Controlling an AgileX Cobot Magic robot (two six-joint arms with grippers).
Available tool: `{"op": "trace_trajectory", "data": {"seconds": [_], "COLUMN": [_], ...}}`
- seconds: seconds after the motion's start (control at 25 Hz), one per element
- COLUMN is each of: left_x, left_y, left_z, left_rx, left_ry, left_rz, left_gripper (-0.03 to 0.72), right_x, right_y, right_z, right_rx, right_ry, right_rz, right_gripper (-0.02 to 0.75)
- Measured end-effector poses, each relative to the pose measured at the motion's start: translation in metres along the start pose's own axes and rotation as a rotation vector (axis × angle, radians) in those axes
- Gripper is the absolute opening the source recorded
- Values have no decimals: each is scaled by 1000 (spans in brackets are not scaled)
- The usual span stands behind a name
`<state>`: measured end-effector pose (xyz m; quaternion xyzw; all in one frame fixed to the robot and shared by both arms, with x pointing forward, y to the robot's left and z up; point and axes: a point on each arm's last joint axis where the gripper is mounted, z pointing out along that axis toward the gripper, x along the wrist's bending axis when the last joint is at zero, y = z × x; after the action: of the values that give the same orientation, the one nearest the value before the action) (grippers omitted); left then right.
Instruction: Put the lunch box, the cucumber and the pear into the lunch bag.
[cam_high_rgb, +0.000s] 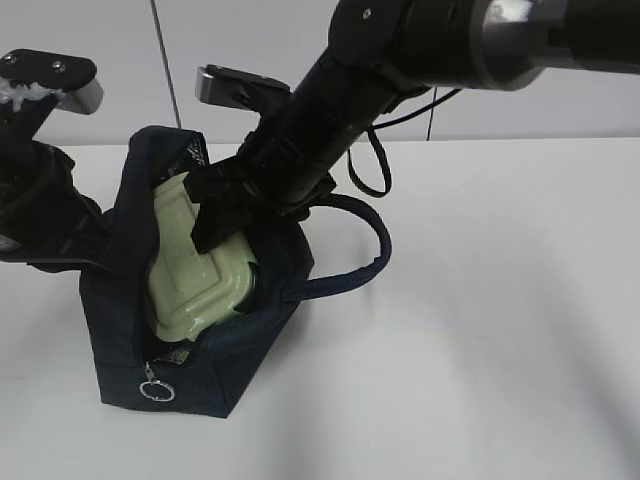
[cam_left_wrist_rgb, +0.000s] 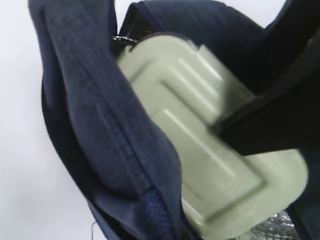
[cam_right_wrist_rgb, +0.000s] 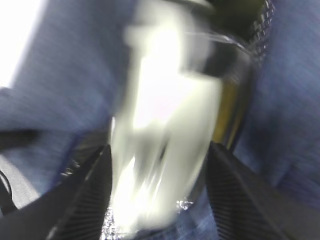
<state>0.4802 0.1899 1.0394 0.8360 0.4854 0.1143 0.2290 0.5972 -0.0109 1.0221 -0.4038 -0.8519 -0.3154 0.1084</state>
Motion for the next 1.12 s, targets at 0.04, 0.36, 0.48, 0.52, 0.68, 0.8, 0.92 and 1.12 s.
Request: {"op": "trace_trajectory", "data": {"seconds": [0.04,0.36,0.48,0.52,0.68,0.8,0.92,1.12], "left_x": [0,0,0,0,0,0,0,0], "left_y": [0,0,0,0,0,0,0,0], "left_z": [0,0,0,0,0,0,0,0], "left_rx": [0,0,0,0,0,0,0,0], "left_ry": [-1,0,1,1,1,1,1,1], "left_rz": [-1,0,1,1,1,1,1,2], "left_gripper": [-15,-15,-15,-15,-15,-15,-15,-15], "right_x": [5,17,12,11,6,0,-7,-18], "right_y": [7,33,28,28,26,24,21,16], "right_z": [-7,-57,-60,-59,-51,-36,-20,0], "right_rx": [-13,-12,44,51,70,101,134,180], "right_ry": [0,-179,-246,-253,-256,-236,-216,-213], "right_rz": [-30,-74,-45,-34,3,31,59,47], "right_gripper": [468,447,439,438,438,438,437,189]}}
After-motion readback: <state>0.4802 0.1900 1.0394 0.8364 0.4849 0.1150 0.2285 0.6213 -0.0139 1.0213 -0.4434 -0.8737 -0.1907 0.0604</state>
